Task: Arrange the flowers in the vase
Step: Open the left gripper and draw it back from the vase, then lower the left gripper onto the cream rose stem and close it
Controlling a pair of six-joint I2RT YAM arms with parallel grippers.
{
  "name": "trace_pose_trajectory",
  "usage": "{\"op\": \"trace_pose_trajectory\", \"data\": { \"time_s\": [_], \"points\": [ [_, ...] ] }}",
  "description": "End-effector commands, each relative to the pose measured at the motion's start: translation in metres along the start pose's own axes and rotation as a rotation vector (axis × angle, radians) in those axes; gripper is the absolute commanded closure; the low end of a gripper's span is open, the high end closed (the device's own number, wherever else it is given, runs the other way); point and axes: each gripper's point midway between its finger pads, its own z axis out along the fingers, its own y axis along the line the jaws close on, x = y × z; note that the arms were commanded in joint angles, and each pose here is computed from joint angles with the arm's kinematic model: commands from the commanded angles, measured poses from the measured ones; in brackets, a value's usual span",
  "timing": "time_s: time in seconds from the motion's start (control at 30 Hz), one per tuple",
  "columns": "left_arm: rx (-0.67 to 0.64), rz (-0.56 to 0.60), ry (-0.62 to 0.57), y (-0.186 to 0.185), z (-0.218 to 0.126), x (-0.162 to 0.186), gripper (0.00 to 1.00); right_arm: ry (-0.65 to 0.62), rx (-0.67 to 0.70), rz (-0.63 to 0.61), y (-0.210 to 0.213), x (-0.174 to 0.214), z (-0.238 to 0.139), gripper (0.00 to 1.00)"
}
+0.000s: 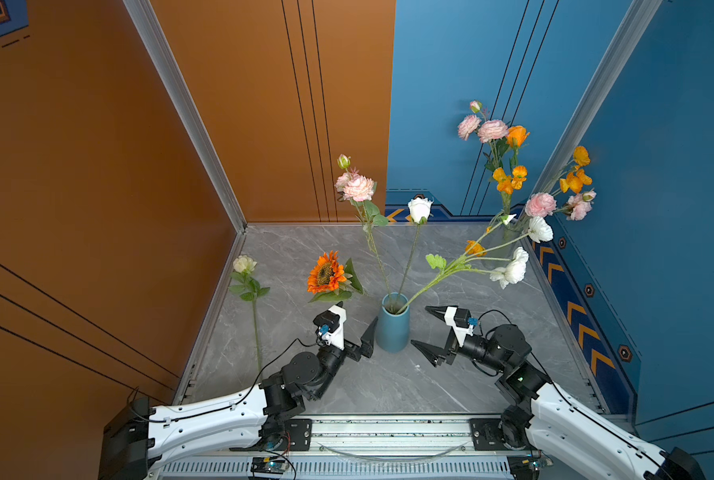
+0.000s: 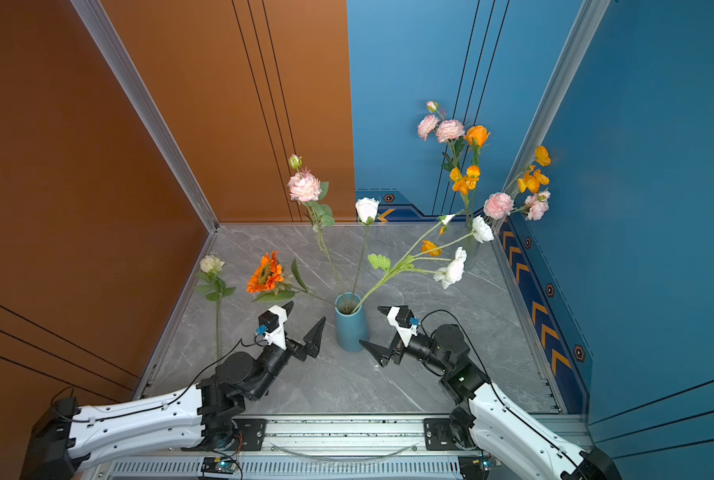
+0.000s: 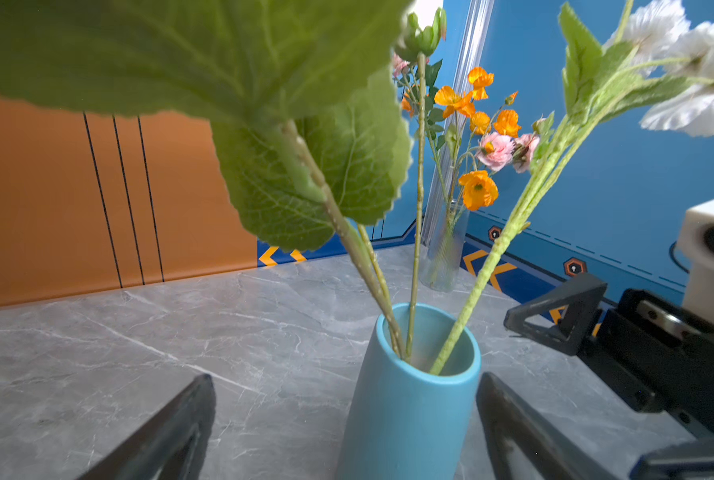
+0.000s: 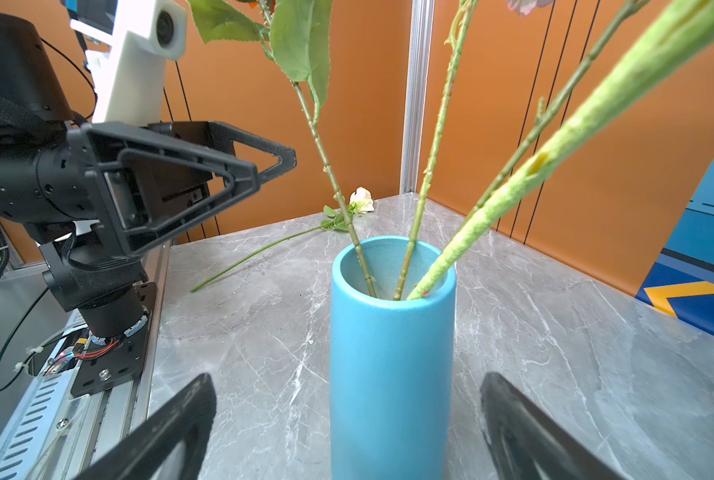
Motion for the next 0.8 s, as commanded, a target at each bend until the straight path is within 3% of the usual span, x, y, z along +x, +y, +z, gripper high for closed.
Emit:
{"op": "trace_pose_trajectory", "data": {
  "time_s": [0.0, 0.17, 0.3, 0.53, 0.67, 0.77],
  "points": [
    [-0.061, 0.020, 0.150, 0.019, -0.007, 0.032, 0.02, -0.023, -0.013, -0.005, 0.002, -0.006, 0.000, 0.00],
    [-0.333, -0.095, 0.197, 0.087, -0.032, 0.052, 0.02, -0.029, -0.013, -0.006, 0.004, -0.009, -0.002, 0.00],
    [-0.437, -0.183, 0.205, 0.122, -0.049, 0.061, 0.01, -0.031, -0.019, -0.007, 0.005, -0.010, -0.002, 0.00],
    [-0.716, -0.218, 0.234, 0.183, -0.080, 0.060, 0.01, -0.032, -0.017, -0.009, 0.005, -0.010, -0.002, 0.00],
    [-0.807, -0.232, 0.424, 0.209, -0.076, 0.063, 0.01, -0.028, -0.021, -0.006, 0.005, -0.009, -0.001, 0.00],
    [-0.837, -0.329, 0.606, 0.233, -0.069, 0.074, 0.01, -0.021, -0.022, -0.003, 0.005, -0.007, 0.000, 0.00]
  ]
}}
